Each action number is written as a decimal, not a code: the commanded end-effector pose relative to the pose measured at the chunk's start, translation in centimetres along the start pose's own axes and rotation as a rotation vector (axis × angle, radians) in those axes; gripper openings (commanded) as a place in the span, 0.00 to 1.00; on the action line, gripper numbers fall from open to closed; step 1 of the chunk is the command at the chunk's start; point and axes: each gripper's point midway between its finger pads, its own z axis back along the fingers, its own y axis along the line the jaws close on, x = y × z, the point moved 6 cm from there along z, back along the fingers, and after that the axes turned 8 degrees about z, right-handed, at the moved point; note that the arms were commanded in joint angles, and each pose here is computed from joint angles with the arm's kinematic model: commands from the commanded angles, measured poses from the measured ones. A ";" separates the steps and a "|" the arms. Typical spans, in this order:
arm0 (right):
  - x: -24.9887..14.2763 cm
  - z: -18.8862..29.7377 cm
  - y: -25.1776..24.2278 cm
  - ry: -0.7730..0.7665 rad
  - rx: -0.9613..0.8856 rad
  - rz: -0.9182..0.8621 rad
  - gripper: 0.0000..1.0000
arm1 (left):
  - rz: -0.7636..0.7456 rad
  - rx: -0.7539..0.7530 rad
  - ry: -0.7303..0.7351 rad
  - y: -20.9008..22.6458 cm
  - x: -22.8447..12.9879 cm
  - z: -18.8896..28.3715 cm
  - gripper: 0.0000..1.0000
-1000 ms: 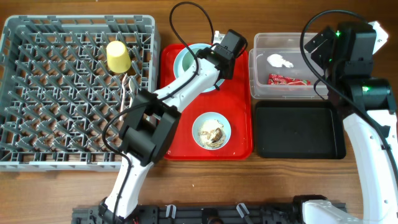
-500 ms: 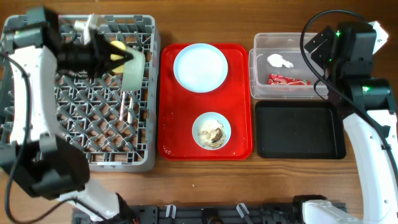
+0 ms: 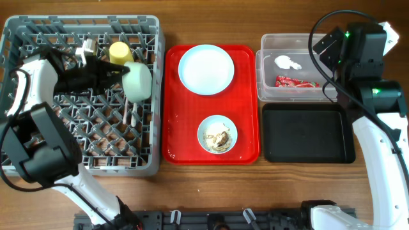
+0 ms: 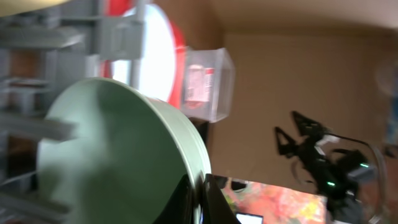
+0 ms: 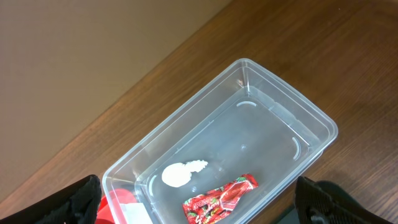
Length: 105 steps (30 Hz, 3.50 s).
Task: Sort waste into correct bins and load items into the dishwasher rack
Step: 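Carry the green bowl left and set it in the grey rack, then reach the left gripper to the tray and grasp the light-blue plate, then carry the plate left and stand it upright in the grey rack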
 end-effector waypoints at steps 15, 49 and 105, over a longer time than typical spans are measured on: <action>-0.2 -0.4 -0.1 0.003 -0.016 0.016 1.00 | -0.114 0.413 -0.379 -8.5 -0.3 7.8 0.66; -0.2 -0.4 -0.1 0.003 -0.016 0.016 1.00 | -0.313 1.226 -0.329 5.5 0.6 -24.1 0.33; -0.2 -0.5 -0.1 0.005 -0.017 0.017 1.00 | -1.018 2.150 -0.702 -11.7 11.4 4.1 0.04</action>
